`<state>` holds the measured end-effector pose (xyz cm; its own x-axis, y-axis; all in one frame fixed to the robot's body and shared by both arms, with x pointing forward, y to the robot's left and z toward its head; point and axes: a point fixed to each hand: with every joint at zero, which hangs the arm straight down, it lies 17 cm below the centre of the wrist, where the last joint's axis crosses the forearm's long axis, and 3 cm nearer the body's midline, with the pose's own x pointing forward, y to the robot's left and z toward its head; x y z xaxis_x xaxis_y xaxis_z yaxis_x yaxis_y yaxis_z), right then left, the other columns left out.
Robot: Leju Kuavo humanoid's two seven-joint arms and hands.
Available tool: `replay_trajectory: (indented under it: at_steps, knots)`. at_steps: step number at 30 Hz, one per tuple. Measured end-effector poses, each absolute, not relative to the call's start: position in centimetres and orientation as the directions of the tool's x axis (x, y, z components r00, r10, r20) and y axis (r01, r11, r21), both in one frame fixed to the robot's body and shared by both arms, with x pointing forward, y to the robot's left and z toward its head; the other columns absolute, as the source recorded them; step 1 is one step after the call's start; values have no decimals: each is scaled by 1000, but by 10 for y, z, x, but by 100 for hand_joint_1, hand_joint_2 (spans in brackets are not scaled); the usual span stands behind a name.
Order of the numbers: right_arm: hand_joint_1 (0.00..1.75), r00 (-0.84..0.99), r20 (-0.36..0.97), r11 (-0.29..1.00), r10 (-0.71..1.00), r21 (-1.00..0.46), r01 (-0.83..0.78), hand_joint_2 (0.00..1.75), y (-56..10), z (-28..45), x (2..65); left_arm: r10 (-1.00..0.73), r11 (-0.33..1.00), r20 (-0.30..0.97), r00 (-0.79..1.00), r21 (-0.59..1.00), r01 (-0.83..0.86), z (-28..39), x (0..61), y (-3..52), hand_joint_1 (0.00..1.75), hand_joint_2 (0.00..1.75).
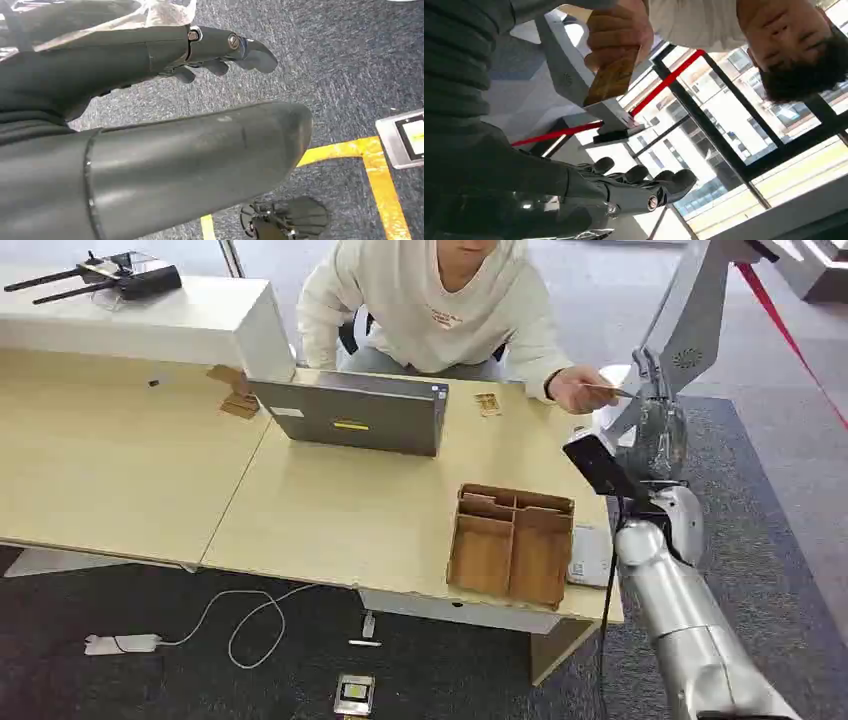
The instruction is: Pass the card to the sensor for recognition and then transmit it.
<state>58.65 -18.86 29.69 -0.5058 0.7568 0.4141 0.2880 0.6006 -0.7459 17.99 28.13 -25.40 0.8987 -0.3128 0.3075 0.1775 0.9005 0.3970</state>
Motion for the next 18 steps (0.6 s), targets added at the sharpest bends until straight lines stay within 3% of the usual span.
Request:
replay_trajectory:
  at_steps: [14, 15, 16, 17, 18]
  knots:
    - [0, -517, 397, 570, 758, -788, 231, 175, -157, 281, 591, -317, 898, 300, 900, 400, 183, -254, 179, 282, 0, 0]
    - [19, -515, 399, 570, 759, -790, 227, 175, -157, 279, 591, -316, 898, 299, 900, 400, 183, -254, 179, 282, 0, 0]
    - [159, -513, 401, 569, 759, -791, 223, 175, -157, 278, 592, -316, 898, 297, 901, 400, 183, -254, 179, 282, 0, 0]
    - [175, -512, 402, 569, 759, -793, 220, 175, -156, 277, 592, -316, 898, 296, 902, 400, 183, -254, 178, 283, 0, 0]
    - [175, -511, 404, 568, 759, -794, 217, 175, -156, 276, 593, -315, 898, 295, 902, 400, 183, -255, 178, 283, 0, 0]
